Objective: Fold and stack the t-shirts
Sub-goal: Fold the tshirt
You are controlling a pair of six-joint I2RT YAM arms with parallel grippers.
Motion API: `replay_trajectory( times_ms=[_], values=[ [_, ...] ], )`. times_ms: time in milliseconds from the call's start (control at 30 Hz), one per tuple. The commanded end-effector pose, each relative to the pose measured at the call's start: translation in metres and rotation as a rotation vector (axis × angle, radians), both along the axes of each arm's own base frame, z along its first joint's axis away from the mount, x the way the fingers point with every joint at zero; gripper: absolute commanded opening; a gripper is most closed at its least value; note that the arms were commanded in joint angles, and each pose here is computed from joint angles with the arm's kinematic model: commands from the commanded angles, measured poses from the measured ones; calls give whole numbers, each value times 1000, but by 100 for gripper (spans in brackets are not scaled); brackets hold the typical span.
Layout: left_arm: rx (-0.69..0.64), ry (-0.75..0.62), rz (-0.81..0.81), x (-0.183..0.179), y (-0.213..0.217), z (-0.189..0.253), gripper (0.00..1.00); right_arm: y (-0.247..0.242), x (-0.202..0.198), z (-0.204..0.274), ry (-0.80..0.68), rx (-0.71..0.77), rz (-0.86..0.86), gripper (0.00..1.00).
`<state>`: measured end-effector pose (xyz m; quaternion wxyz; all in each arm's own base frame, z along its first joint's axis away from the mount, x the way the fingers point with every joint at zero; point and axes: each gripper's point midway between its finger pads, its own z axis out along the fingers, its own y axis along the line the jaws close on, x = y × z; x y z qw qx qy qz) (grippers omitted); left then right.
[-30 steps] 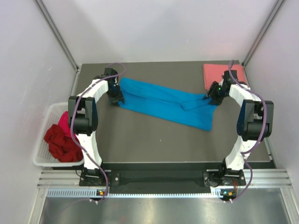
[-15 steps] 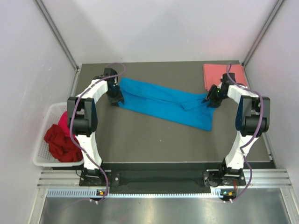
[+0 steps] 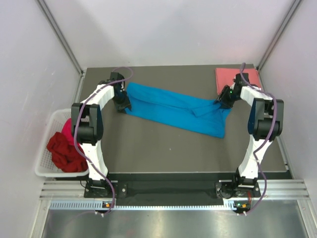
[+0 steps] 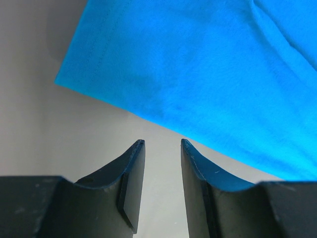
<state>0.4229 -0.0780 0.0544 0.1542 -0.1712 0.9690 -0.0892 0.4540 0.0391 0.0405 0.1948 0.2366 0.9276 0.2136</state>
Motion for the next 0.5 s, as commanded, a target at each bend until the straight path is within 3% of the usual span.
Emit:
replay_trajectory(
  times_ms=[0, 467],
  values=[
    [11, -51, -4, 3, 5, 23, 40, -5, 21, 15, -61, 9, -11, 42],
    [3, -48, -7, 4, 3, 23, 40, 22, 33, 45, -78, 172, -45, 43]
  ],
)
